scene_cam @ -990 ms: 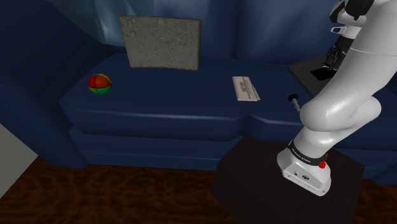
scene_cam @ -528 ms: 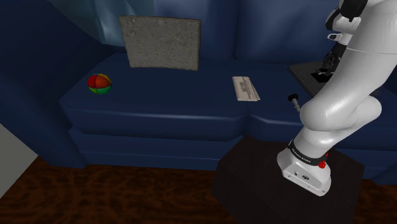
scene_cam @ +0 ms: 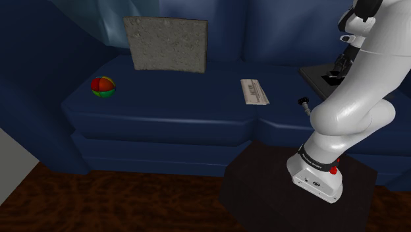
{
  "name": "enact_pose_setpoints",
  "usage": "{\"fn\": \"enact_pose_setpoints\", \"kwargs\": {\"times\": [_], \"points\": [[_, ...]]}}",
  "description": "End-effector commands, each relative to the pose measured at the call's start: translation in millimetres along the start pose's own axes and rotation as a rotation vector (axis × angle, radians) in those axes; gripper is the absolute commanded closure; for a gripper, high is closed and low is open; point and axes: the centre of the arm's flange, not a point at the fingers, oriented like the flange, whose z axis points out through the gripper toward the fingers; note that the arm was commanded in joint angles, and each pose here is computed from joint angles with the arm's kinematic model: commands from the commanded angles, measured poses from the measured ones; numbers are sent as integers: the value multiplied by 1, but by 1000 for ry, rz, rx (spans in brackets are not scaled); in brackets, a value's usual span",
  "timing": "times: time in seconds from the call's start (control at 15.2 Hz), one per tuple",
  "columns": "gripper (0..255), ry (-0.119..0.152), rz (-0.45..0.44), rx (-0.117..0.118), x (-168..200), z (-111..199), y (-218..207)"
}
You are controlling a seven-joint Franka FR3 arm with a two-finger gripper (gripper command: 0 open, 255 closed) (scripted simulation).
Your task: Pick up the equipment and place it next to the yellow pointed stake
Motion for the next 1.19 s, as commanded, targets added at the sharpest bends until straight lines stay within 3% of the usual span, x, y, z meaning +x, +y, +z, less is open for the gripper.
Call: {"fn": "enact_pose_setpoints", "kwargs": {"times": [0.0,0.13,0.2,0.53,0.79,1.12], "points": [[255,-20,-2,38,3,25,2],[255,-20,-2,38,3,25,2],[0,-21,-2,38,2,24,2],[0,-20,-2,38,3,25,2],[0,-20,-2,38,4,-25,4],[0,-20,-2,38,4,-25,4]]}}
